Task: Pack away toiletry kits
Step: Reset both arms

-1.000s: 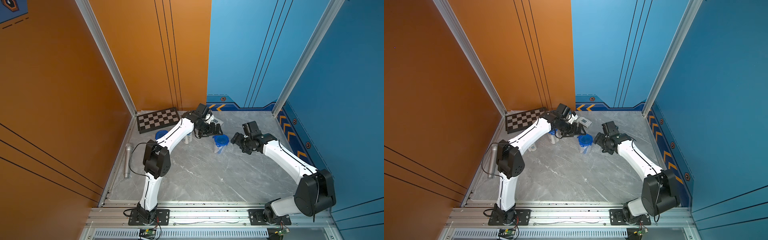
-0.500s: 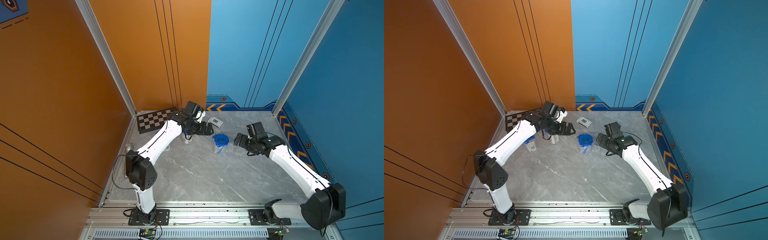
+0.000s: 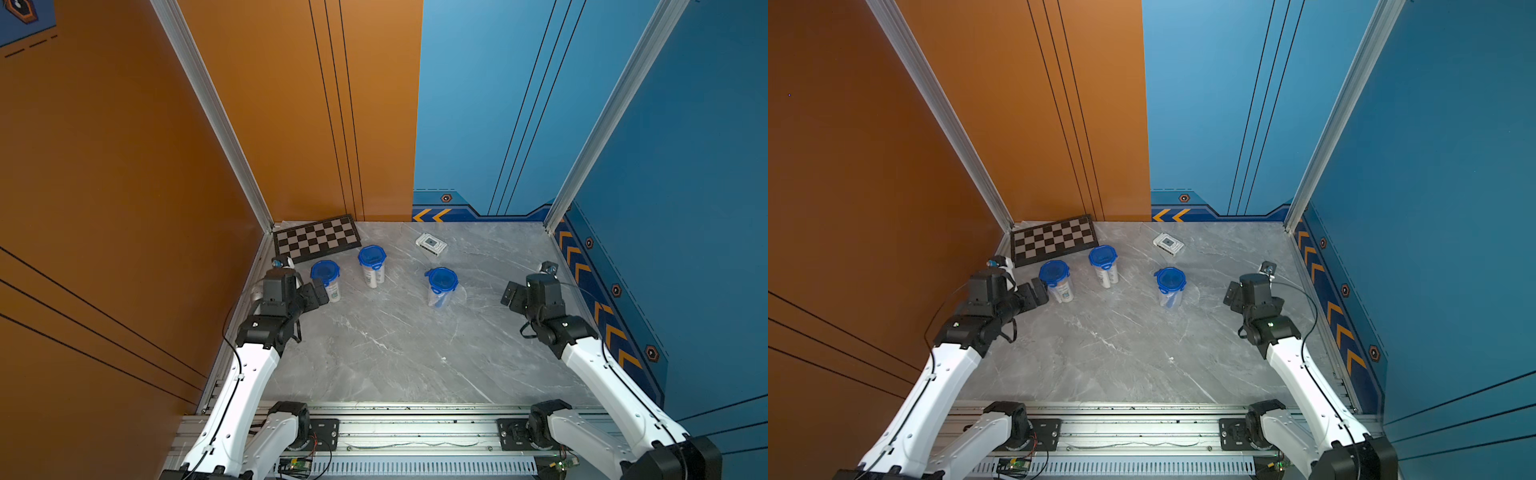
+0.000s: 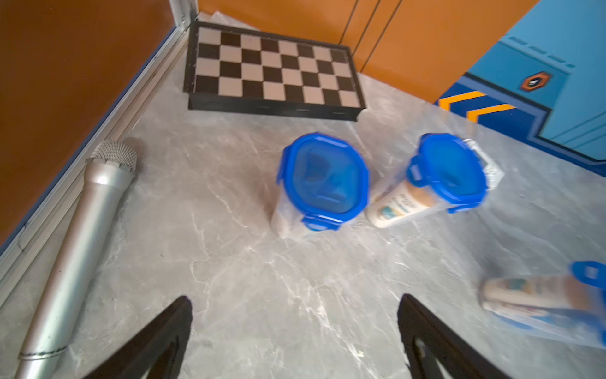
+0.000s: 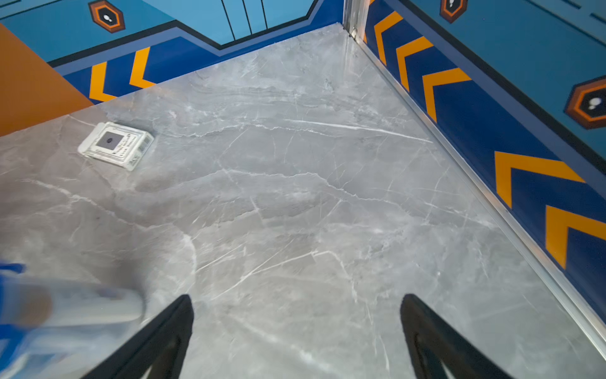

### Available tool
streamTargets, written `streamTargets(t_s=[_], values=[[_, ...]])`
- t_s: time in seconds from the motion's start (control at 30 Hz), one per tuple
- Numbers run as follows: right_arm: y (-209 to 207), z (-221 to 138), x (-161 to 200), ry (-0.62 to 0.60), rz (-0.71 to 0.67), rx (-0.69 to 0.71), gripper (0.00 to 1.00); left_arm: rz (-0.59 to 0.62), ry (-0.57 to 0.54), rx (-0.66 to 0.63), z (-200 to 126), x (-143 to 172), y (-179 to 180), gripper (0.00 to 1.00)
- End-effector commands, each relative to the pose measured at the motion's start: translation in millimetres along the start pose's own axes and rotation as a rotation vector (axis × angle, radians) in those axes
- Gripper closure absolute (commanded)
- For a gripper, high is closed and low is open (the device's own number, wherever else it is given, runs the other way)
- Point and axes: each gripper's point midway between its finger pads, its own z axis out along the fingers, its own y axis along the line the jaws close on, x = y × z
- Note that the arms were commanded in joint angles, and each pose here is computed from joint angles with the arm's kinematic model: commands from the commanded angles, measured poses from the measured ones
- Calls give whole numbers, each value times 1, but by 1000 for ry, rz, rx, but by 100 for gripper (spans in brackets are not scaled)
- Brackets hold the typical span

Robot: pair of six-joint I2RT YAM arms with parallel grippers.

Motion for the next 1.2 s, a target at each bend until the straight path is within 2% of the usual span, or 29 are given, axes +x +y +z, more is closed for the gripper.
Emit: streamTargets(t_s=[0.0, 0.03, 0.07, 0.13, 0.2, 0.37, 0.47, 0.63, 0.8, 0.87, 0.9, 1.0, 1.17], values=[[27, -2, -35, -346, -50, -201, 0, 33, -158, 39, 19, -13, -2, 1], [23, 3, -33, -373, -52, -186, 0, 55, -175, 41, 26, -9, -2, 2], [22, 11, -27, -351, -73, -175, 0, 79, -188, 34, 30, -7, 0, 1], [26, 34, -10, -253, -161, -168, 0, 150, -224, -10, 39, -5, 7, 2], [27, 47, -5, -274, -182, -174, 0, 198, -241, -59, 48, -3, 16, 2], [26, 70, 6, -226, -220, -167, 0, 223, -258, -122, 71, 0, 28, 1], [24, 70, 0, -305, -256, -168, 0, 231, -285, -131, 87, 5, 30, 1], [20, 90, 12, -321, -229, -168, 0, 233, -360, -125, 101, 7, 32, 1], [9, 94, 9, -328, -199, -94, 0, 274, -374, -82, 113, 11, 28, 1], [-1, 98, 9, -292, -177, -29, 0, 284, -374, -66, 124, 19, 27, 1], [-3, 100, 6, -291, -167, -8, 0, 295, -403, -60, 128, 17, 25, 1], [-4, 101, 7, -287, -164, -3, 0, 286, -356, -95, 129, 19, 29, 1], [-4, 101, 6, -290, -164, -3, 0, 312, -370, -72, 131, 18, 23, 1]])
